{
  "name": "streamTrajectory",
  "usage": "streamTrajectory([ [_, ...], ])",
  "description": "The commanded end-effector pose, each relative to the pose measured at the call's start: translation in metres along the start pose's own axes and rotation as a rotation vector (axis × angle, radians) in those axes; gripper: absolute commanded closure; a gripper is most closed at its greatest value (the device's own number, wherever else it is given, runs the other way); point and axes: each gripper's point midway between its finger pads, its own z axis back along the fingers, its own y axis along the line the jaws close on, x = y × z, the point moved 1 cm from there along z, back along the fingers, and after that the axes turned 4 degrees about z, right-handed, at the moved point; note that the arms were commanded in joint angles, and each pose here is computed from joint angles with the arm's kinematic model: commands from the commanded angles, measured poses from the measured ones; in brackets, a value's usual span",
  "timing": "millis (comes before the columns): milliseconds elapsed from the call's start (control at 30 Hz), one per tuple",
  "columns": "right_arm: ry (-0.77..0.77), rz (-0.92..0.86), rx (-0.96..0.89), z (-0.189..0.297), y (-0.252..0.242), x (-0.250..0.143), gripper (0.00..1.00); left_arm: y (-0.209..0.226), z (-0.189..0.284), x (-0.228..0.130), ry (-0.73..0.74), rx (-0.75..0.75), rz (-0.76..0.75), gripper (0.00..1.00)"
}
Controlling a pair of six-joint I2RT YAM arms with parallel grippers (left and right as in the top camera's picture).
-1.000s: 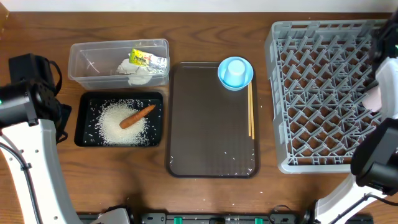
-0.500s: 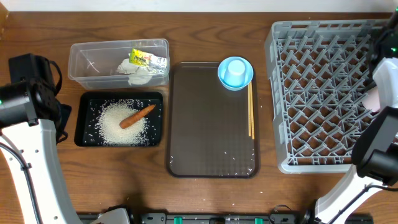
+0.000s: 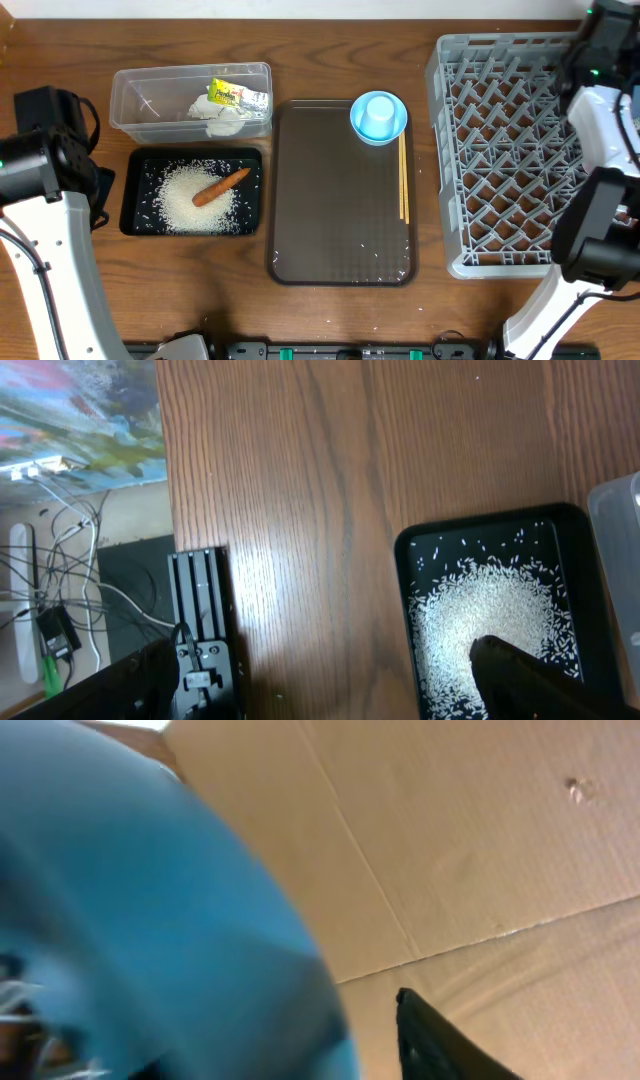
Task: Sort waste into correct bins and load items into the dishwasher rack
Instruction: 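Lift the blue plate with the right gripper and carry it into the rack, then release the plate in the rack and move the right gripper to the light-blue bowl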
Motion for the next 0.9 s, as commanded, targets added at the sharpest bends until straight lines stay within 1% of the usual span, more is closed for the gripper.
streamTrajectory([
  [0,0.004,-0.056,-0.019,0.019,0.009,0.002,0.47,0.018,0.000,-0.003,0.009,0.076,-0.036,0.05],
  [133,-0.011,-0.110,0.025,0.043,0.013,0.007,0.36,0.018,0.000,-0.003,0.009,0.076,-0.036,0.05],
  [233,-0.022,-0.143,0.140,0.060,0.019,0.008,0.30,0.018,0.000,-0.003,0.009,0.076,-0.036,0.05],
  [300,-0.026,-0.178,0.300,0.075,0.029,0.008,0.26,0.018,0.000,-0.003,0.009,0.076,-0.036,0.05],
  [367,-0.031,-0.224,0.535,0.099,0.045,0.010,0.23,0.018,0.000,-0.003,0.010,0.075,-0.036,0.05],
  [400,-0.031,-0.261,0.644,0.112,0.050,0.012,0.24,0.018,0.000,-0.003,0.010,0.075,-0.036,0.05],
  [467,-0.044,-0.328,0.802,0.136,0.051,0.020,0.27,0.018,0.000,-0.003,0.010,0.075,-0.036,0.05],
  [533,-0.080,-0.389,0.916,0.158,0.043,0.031,0.30,0.018,0.000,-0.003,0.010,0.076,-0.036,0.05],
  [600,-0.105,-0.450,0.974,0.174,0.030,0.039,0.28,0.018,0.000,-0.003,0.009,0.076,-0.036,0.04],
  [767,-0.183,-0.559,1.091,0.219,-0.009,0.054,0.28,0.018,0.000,-0.003,0.009,0.076,-0.036,0.05],
  [833,-0.214,-0.566,1.144,0.241,-0.022,0.055,0.24,0.018,0.000,-0.003,0.010,0.075,-0.036,0.05],
  [867,-0.223,-0.566,1.170,0.251,-0.026,0.055,0.17,0.018,0.000,-0.003,0.009,0.076,-0.036,0.05],
])
